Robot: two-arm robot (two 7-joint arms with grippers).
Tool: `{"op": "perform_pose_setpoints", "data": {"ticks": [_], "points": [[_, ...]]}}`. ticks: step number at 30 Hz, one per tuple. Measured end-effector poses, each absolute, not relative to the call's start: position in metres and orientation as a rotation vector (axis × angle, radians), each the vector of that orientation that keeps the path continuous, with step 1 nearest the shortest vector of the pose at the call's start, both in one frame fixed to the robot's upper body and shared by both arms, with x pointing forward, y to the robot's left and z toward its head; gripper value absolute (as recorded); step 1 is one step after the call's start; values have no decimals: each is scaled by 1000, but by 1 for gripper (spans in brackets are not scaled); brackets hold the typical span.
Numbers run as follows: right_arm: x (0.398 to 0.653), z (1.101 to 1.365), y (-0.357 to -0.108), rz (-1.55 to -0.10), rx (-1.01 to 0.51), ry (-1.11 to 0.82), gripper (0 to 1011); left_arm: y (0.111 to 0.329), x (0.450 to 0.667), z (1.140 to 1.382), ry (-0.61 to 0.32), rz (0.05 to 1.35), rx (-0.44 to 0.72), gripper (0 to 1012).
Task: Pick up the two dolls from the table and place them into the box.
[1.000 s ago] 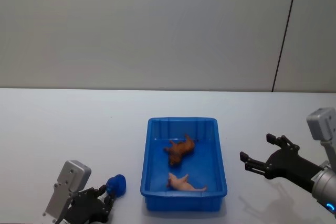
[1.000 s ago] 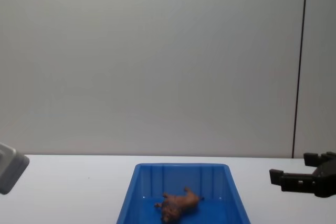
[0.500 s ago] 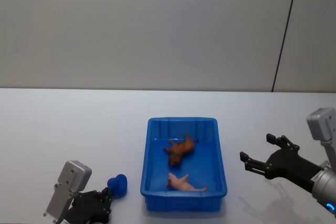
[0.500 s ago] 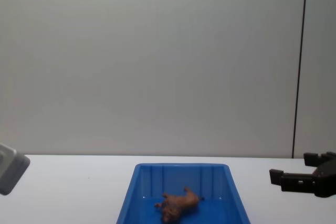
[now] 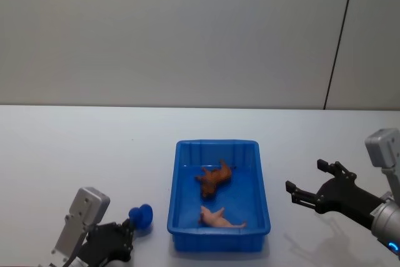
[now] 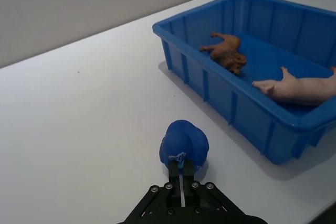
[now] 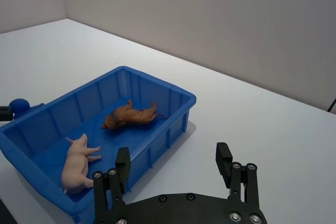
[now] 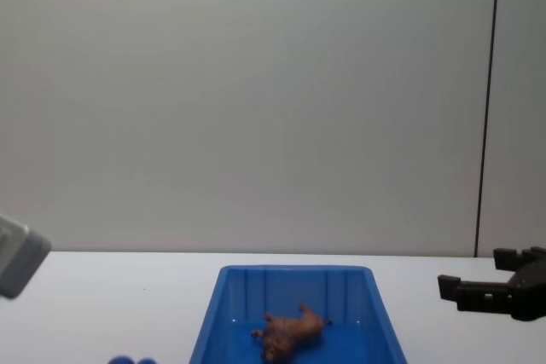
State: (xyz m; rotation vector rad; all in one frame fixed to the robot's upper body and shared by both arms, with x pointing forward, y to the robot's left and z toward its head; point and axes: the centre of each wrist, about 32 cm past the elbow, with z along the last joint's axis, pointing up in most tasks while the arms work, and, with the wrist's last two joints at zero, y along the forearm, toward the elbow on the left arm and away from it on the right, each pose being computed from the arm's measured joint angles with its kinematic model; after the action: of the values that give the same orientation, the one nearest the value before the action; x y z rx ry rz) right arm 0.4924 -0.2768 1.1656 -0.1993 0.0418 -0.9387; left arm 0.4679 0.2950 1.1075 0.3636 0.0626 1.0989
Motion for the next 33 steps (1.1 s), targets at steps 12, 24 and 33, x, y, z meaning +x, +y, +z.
{"op": "perform_pose_setpoints", "data": {"ticks": [12, 24, 33], "points": [[492, 1166, -277, -939, -199, 42, 1001, 287, 483, 1140, -54, 1091, 304, 22], [492, 1166, -277, -939, -199, 42, 1001, 268, 503, 1164, -137, 1028, 239, 22], [492, 1166, -277, -939, -199, 42, 1001, 245, 515, 1166, -149, 955, 194, 126]]}}
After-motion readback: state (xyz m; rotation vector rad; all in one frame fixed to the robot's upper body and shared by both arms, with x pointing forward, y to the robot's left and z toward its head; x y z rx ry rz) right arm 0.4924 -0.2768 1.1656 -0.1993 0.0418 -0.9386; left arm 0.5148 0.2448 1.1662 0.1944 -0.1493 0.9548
